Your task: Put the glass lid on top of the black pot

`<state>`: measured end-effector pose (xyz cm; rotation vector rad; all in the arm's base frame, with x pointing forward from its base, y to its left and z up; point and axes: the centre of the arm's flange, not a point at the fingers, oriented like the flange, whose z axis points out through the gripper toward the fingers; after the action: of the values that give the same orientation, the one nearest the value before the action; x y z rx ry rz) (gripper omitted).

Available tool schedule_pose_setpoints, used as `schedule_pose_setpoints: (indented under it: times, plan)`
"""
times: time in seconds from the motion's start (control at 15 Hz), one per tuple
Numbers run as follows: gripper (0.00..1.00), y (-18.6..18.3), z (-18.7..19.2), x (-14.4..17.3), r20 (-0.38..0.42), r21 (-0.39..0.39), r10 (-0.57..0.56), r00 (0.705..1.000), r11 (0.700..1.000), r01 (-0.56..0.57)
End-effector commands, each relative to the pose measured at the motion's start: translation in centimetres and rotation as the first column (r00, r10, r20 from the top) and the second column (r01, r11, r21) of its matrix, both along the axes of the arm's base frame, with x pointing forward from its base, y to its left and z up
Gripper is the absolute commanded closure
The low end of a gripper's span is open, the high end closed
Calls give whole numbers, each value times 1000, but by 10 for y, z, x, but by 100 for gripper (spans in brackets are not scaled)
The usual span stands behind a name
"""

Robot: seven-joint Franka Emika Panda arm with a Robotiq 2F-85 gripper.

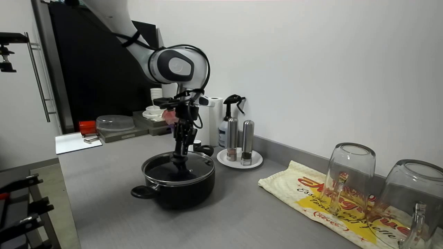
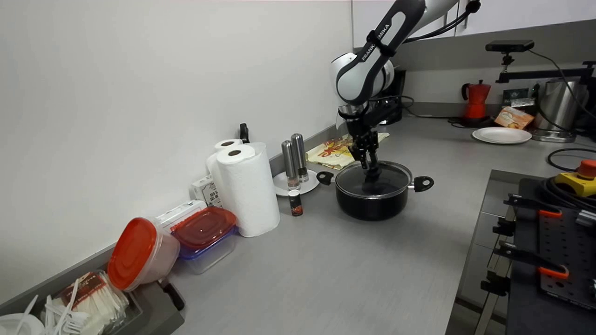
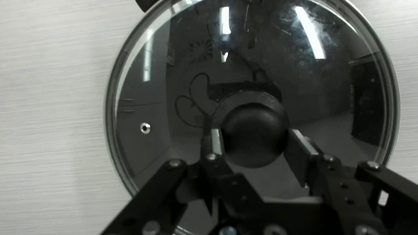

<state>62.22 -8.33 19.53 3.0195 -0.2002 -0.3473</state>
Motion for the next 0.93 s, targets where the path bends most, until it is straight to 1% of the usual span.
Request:
schedule_pose_setpoints:
  times: [0.0,0.13,0.33,0.8,0.87]
  plan:
    - [75,0,10,2,15,22,-7,1000,1000,7]
    - [75,-1,10,3,31,7,-17,999,1000,17]
    - [75,-2,10,5,47,5,-24,999,1000,24]
    - [75,-1,7,5,41,17,-22,999,1000,21]
    - [50,0,7,4,39,19,-21,999,1000,20]
